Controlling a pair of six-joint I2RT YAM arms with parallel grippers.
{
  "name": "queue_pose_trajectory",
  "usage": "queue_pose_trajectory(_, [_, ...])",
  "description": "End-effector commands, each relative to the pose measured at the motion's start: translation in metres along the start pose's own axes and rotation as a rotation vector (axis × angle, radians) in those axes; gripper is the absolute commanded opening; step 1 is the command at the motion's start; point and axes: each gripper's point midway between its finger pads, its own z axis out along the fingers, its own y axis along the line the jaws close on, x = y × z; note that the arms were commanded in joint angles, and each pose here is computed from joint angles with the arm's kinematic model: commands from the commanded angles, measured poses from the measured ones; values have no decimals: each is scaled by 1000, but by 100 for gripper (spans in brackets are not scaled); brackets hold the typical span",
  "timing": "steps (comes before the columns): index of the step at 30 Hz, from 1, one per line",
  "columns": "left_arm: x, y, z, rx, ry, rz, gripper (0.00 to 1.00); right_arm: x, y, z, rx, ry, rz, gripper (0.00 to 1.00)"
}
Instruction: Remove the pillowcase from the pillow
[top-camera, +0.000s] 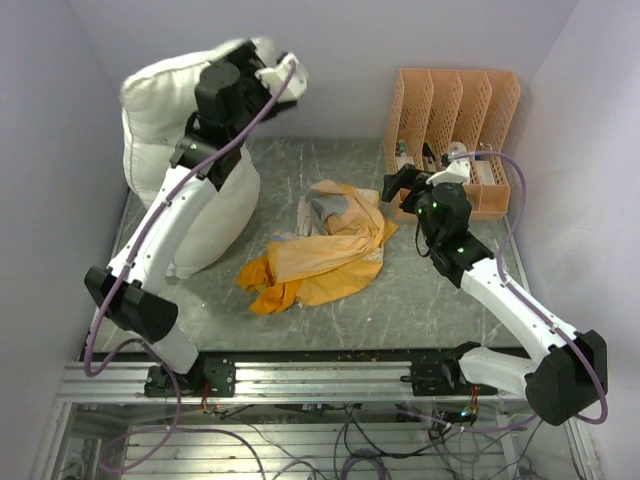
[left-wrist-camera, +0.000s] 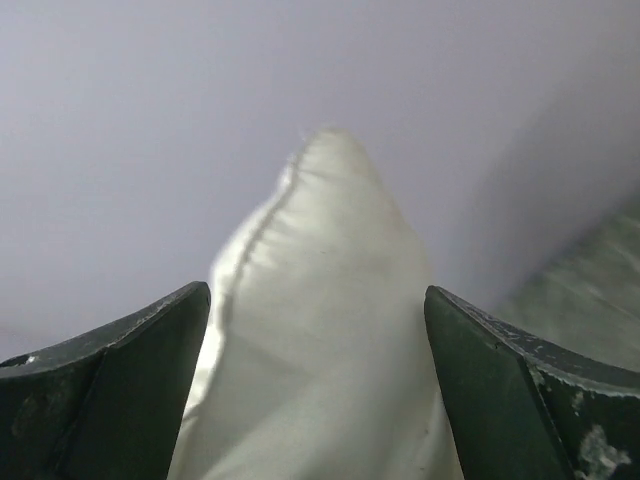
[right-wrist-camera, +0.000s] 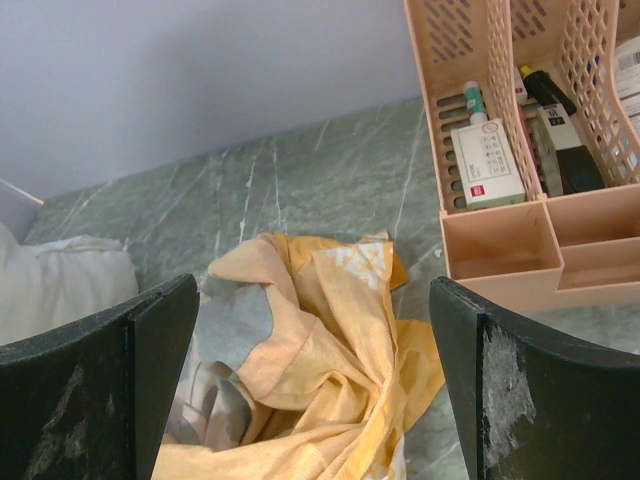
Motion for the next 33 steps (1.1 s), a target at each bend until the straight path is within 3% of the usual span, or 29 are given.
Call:
queue_pose_trajectory(1, [-4, 99, -1, -294, 51, 76, 100, -1, -4, -1, 1, 18, -25, 100])
queue_pose_trajectory(5, [26, 136, 6, -361, 120, 121, 100, 2, -10, -1, 7, 28, -16, 100])
queue_pose_trajectory(12, [170, 187, 4, -476, 371, 245, 100, -4, -21, -4, 15, 23, 1, 100])
queue_pose_trajectory(15, [207, 215, -13, -539, 419, 249, 100, -8, -24, -3, 19, 17, 6, 100])
queue_pose_trajectory(20, [183, 241, -28, -613, 339, 262, 100, -12, -22, 2, 10, 11, 18, 100])
queue_pose_trajectory(24, [149, 260, -36, -630, 235, 73, 100, -14, -27, 5, 41, -2, 6, 100])
queue_pose_trajectory(28, [137, 214, -40, -450, 155, -214, 100, -17, -61, 0, 188, -80, -49, 100])
queue_pose_trajectory(33, [159, 65, -62, -77, 179, -588, 100, 0, -132, -23, 533, -102, -95, 100])
